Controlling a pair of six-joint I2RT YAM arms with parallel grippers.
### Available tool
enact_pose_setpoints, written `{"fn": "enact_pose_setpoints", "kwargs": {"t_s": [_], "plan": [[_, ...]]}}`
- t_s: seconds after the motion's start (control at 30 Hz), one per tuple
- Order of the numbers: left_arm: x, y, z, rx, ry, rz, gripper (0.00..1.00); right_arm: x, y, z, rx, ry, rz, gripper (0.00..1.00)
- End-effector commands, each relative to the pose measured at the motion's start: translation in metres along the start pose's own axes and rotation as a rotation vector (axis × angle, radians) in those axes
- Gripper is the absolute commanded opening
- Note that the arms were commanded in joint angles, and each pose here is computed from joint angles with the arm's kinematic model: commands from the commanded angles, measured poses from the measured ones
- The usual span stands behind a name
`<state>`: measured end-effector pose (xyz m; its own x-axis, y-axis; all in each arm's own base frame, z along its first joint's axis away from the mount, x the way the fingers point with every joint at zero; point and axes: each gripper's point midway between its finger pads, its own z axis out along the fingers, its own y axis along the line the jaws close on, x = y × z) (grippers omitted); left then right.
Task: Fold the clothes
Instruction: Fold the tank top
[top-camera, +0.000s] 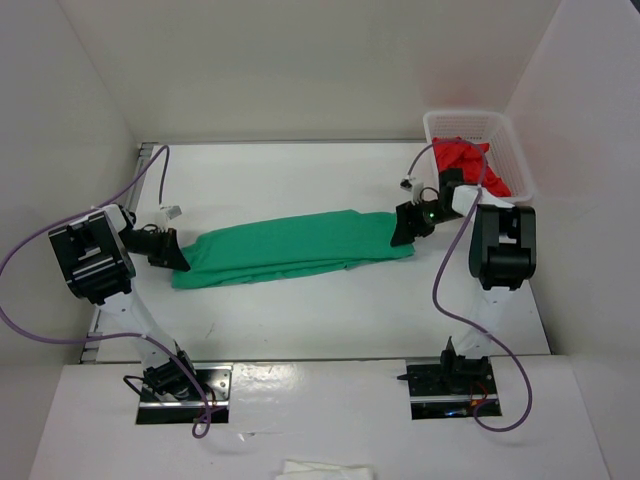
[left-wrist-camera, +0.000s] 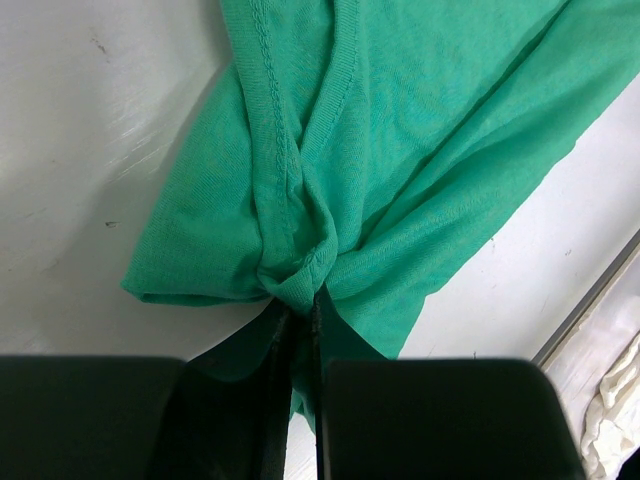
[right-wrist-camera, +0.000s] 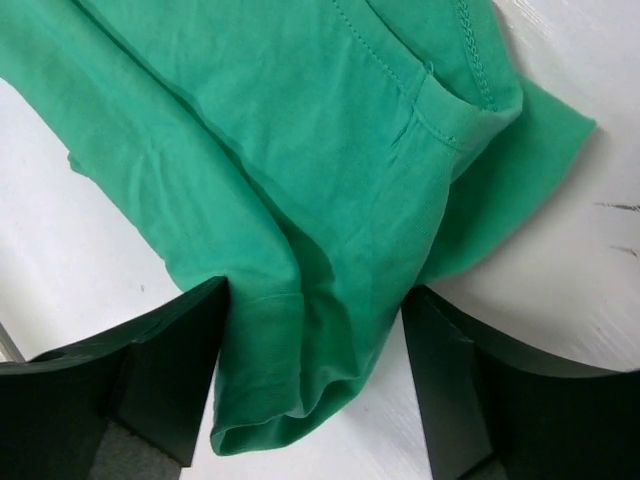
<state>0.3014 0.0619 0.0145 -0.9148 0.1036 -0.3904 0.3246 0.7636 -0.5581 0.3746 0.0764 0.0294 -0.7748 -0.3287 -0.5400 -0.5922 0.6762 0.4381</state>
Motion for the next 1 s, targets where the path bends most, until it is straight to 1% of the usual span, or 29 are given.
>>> {"fn": "enact_pose_setpoints", "kwargs": {"t_s": [0.0, 0.07, 0.1, 0.2, 0.23, 0.3, 0.33, 0.43, 0.47, 0.5, 0.53, 0.63, 0.7, 0.77, 0.83, 0.97], "plan": [[0.012, 0.008, 0.002, -0.036, 0.056, 0.027, 0.13, 0.014, 0.001, 0.008, -0.031, 0.047, 0.03, 0.75], [0.012, 0.008, 0.002, -0.036, 0.056, 0.037, 0.13, 0.015, -0.001, 0.008, -0.024, 0.052, 0.02, 0.71], [0.012, 0.008, 0.002, -0.036, 0.056, 0.037, 0.13, 0.017, -0.001, 0.01, -0.023, 0.052, 0.02, 0.64], [0.015, 0.007, 0.003, -0.026, 0.065, 0.025, 0.13, 0.017, -0.001, 0.01, -0.023, 0.052, 0.02, 0.51], [0.015, 0.007, 0.003, -0.026, 0.065, 0.025, 0.13, 0.018, -0.002, 0.009, -0.015, 0.058, 0.02, 0.44], [0.015, 0.007, 0.003, -0.026, 0.065, 0.025, 0.13, 0.019, -0.004, 0.009, -0.007, 0.063, 0.02, 0.35], [0.015, 0.007, 0.003, -0.026, 0.065, 0.025, 0.13, 0.019, -0.004, 0.009, -0.007, 0.063, 0.02, 0.26], [0.016, 0.005, 0.003, -0.02, 0.07, 0.019, 0.13, 0.018, -0.006, 0.009, 0.005, 0.062, 0.013, 0.12], [0.016, 0.005, 0.003, -0.02, 0.07, 0.019, 0.13, 0.02, -0.004, 0.013, -0.004, 0.072, 0.013, 0.01], [0.016, 0.005, 0.003, -0.02, 0.07, 0.019, 0.13, 0.017, -0.005, 0.012, 0.0, 0.066, 0.007, 0.0], [0.016, 0.005, 0.003, -0.02, 0.07, 0.019, 0.13, 0.019, -0.005, 0.012, 0.003, 0.078, 0.013, 0.0], [0.013, 0.003, 0.003, -0.022, 0.071, 0.043, 0.13, 0.009, -0.011, 0.003, 0.054, 0.071, 0.003, 0.0], [0.009, -0.002, 0.005, -0.021, 0.076, 0.065, 0.13, -0.003, -0.02, -0.009, 0.142, 0.055, -0.02, 0.0], [0.006, -0.005, 0.005, -0.023, 0.075, 0.079, 0.13, -0.008, -0.027, -0.014, 0.19, 0.052, -0.029, 0.0], [0.004, -0.008, 0.005, -0.023, 0.077, 0.094, 0.13, -0.024, -0.035, -0.03, 0.24, 0.031, -0.045, 0.0], [-0.001, -0.018, 0.011, -0.013, 0.093, 0.121, 0.13, -0.045, -0.034, -0.053, 0.308, 0.004, -0.05, 0.0]]}}
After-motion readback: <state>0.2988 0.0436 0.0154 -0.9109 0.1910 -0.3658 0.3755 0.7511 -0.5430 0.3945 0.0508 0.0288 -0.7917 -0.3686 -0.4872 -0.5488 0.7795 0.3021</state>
